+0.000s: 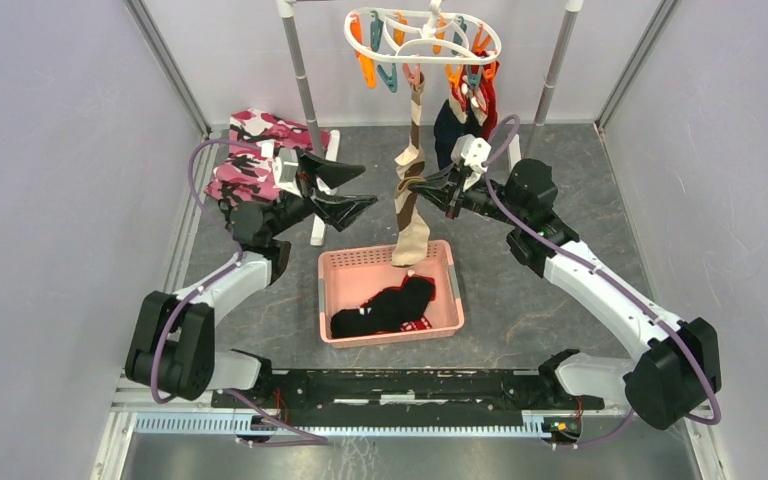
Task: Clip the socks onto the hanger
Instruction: Pick up the sock from the bin.
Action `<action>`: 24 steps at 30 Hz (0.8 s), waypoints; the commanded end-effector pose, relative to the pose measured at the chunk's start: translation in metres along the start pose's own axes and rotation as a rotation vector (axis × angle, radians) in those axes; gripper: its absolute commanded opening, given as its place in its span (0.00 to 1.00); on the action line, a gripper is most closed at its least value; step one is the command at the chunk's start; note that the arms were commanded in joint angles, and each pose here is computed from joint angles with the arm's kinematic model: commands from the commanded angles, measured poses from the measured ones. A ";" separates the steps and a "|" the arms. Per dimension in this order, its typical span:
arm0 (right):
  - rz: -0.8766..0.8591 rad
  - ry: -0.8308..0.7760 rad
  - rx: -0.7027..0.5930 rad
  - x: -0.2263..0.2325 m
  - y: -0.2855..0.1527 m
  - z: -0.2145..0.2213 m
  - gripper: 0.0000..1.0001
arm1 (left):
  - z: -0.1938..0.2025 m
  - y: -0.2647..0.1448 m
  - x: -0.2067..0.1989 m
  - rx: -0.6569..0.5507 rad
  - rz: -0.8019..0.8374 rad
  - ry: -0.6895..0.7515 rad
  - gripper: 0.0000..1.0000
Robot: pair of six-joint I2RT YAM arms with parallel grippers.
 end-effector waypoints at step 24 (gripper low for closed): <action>-0.093 0.038 -0.021 0.004 0.009 -0.002 0.00 | -0.013 0.032 -0.027 -0.044 0.100 0.244 0.73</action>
Point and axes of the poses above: each gripper's point midway between its finger pads, its own y axis out along the fingers, its own x axis along the line the jaws close on, z = x × y, the point moved 8 cm from there along -y, back along the fingers, and after that the axes turned 15 degrees about y, right-handed, at the moved point
